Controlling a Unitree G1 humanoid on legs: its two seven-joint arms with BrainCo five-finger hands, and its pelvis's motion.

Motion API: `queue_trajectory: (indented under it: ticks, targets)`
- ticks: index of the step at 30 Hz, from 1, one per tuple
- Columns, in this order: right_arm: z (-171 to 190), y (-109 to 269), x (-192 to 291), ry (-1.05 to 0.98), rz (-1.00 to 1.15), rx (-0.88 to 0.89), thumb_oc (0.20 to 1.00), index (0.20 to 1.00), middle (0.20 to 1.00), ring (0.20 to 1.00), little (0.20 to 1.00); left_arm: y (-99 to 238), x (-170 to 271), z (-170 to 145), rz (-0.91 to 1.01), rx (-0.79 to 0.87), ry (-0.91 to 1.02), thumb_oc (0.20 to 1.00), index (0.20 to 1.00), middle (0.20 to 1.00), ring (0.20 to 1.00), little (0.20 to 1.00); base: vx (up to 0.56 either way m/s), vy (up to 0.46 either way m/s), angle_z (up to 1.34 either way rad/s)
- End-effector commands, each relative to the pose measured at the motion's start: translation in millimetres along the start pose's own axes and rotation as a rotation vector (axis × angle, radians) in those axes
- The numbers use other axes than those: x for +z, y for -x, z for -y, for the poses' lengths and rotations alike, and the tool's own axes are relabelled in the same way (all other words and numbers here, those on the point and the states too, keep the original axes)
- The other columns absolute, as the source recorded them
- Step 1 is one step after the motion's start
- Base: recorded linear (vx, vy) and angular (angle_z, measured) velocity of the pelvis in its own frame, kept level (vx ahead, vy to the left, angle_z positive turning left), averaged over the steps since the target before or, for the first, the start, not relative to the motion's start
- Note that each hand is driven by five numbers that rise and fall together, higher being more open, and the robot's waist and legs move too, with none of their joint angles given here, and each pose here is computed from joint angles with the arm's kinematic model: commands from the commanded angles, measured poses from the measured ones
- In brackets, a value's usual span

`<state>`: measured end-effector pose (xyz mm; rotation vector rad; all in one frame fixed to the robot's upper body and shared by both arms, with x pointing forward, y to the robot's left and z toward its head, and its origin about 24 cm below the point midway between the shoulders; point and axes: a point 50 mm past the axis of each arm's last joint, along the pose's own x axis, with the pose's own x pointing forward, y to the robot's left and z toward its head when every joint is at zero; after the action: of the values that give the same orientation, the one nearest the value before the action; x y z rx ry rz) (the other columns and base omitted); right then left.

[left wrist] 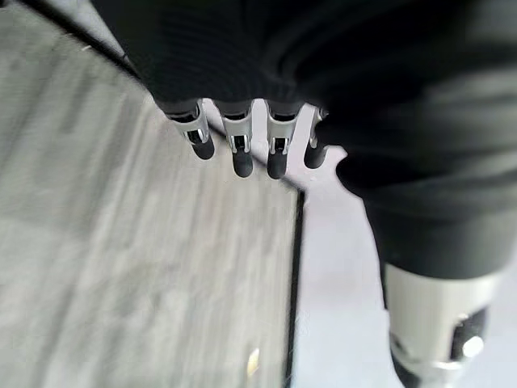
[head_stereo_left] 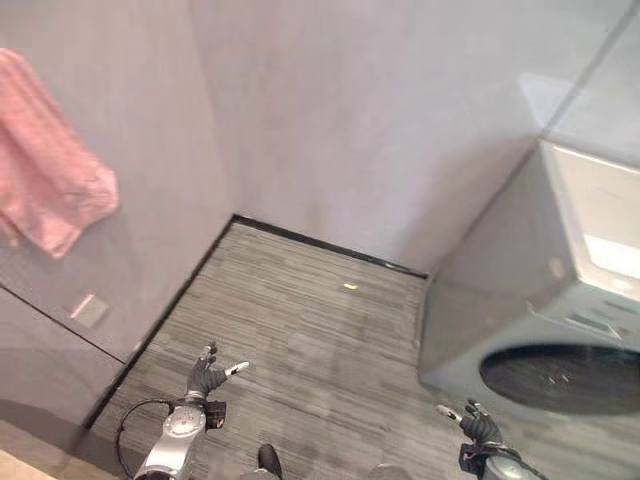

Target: Put brush and paste in cup on sink, flatten towel.

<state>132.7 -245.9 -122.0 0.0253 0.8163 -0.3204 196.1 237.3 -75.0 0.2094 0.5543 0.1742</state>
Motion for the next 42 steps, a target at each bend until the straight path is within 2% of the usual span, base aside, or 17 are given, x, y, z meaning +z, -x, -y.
queue_trajectory:
  ticks: [1,3,4,7,12,16,21,30,36,42]
  targets:
    - [-10,-5,27,-0.025,0.111,0.047,1.0,1.0,1.0,1.0,1.0,-2,13,-24,0.063,0.039,-0.07,1.0,1.0,1.0,1.0,1.0,0.44,0.137,0.75]
    - [-10,-5,27,-0.024,0.11,0.047,1.0,1.0,1.0,1.0,1.0,-2,12,-24,0.062,0.039,-0.069,1.0,1.0,1.0,1.0,1.0,0.45,0.024,0.68]
    - [-9,-4,22,-0.141,0.094,0.044,1.0,1.0,1.0,1.0,1.0,-6,9,-22,0.04,0.042,-0.069,1.0,1.0,1.0,1.0,1.0,0.63,0.001,0.53]
    - [-8,-4,23,-0.147,0.099,0.04,1.0,1.0,1.0,1.0,1.0,-9,11,-20,0.035,0.047,-0.077,1.0,1.0,1.0,1.0,1.0,0.53,-0.047,0.99]
    - [1,-1,13,-0.078,0.065,0.047,1.0,1.0,1.0,1.0,1.0,-13,9,0,0.025,-0.008,-0.076,1.0,1.0,1.0,1.0,1.0,0.47,-0.122,1.44]
    - [-4,-5,37,0.015,0.142,0.091,1.0,1.0,1.0,1.0,1.0,-20,26,13,0.069,-0.039,-0.059,1.0,1.0,1.0,1.0,1.0,0.35,-0.227,1.58]
    - [-14,-4,44,0.028,0.173,0.135,1.0,1.0,1.0,1.0,1.0,-18,17,7,0.042,-0.006,-0.08,1.0,1.0,1.0,1.0,1.0,0.38,0.079,0.88]
    - [-26,-4,47,0.012,0.178,0.149,1.0,1.0,1.0,1.0,1.0,-5,4,-6,0.017,0.006,-0.072,1.0,1.0,1.0,1.0,1.0,0.36,0.336,-0.08]
    - [-42,-5,67,-0.089,0.256,0.163,1.0,1.0,1.0,1.0,1.0,-3,19,-5,0.099,-0.03,-0.135,1.0,1.0,1.0,1.0,1.0,0.25,0.355,0.37]
    - [-30,-9,108,-0.056,0.381,0.118,1.0,1.0,1.0,1.0,1.0,-9,52,-5,0.232,-0.066,-0.286,1.0,1.0,1.0,1.0,1.0,0.26,0.052,0.73]
